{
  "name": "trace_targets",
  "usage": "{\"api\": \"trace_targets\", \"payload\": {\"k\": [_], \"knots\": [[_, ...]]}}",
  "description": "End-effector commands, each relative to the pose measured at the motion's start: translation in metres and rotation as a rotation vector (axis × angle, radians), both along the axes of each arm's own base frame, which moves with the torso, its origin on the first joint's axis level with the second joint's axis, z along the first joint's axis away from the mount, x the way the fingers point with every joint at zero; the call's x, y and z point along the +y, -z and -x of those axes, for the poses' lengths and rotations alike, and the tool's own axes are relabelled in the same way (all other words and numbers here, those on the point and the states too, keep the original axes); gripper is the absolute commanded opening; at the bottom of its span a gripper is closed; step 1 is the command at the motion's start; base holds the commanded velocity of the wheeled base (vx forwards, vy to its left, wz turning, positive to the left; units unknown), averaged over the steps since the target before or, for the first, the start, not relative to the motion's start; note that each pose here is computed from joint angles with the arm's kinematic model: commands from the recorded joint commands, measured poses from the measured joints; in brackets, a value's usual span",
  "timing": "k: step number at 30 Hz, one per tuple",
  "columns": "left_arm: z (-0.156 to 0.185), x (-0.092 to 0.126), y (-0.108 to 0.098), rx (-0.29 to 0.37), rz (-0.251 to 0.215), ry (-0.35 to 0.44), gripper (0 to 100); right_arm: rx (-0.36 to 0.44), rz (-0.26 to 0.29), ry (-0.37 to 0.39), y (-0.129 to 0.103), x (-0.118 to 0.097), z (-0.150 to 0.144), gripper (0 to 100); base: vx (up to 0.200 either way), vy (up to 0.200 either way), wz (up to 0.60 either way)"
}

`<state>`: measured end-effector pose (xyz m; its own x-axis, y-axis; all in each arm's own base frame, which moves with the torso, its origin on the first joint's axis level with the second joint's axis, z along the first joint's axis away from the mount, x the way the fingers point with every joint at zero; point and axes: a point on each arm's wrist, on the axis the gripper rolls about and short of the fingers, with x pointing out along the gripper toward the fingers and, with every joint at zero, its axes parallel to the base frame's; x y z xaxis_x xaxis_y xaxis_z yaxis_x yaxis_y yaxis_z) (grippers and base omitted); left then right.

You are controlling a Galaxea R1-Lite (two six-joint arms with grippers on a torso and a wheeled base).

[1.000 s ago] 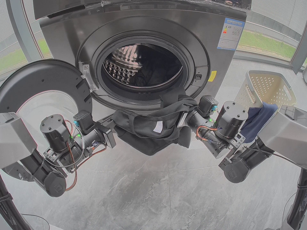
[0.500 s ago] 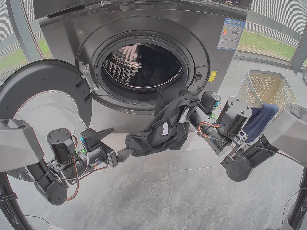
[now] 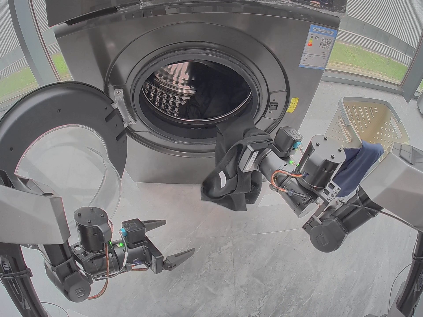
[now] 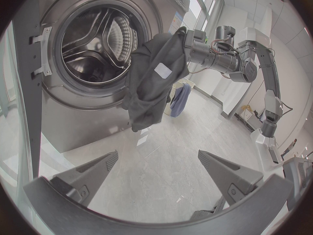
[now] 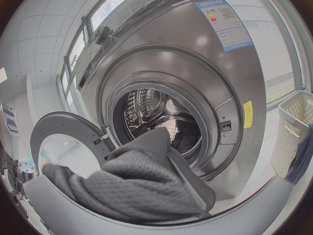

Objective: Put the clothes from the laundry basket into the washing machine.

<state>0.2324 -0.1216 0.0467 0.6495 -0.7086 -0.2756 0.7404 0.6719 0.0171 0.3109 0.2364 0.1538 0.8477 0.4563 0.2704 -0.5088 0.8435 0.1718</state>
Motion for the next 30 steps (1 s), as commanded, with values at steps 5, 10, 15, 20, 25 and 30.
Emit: {"api": "trace_targets", "payload": {"k": [5,10,15,20,25,30], "knots": [[-0.014,-0.021,-0.008,-0.055,0.053,0.029,100,0.005,-0.004,-0.019,0.001,0.005,0.004,0,0.000,0.000,0.00],[-0.039,-0.041,-0.012,-0.122,0.097,0.013,100,0.025,0.011,-0.033,0.009,0.010,0.008,0,0.000,0.000,0.00],[-0.066,-0.063,-0.012,-0.180,0.147,0.026,100,0.026,0.012,-0.057,0.009,0.018,0.014,0,0.000,0.000,0.00],[-0.084,-0.087,-0.008,-0.209,0.196,0.052,100,0.034,0.019,-0.077,0.014,0.025,0.017,0,0.000,0.000,0.00],[-0.092,-0.098,-0.006,-0.230,0.211,0.060,100,0.035,0.021,-0.089,0.014,0.029,0.020,0,0.000,0.000,0.00],[-0.106,-0.106,-0.004,-0.264,0.230,0.021,100,0.030,0.014,-0.102,0.011,0.032,0.025,0,0.000,0.000,0.00]]}}
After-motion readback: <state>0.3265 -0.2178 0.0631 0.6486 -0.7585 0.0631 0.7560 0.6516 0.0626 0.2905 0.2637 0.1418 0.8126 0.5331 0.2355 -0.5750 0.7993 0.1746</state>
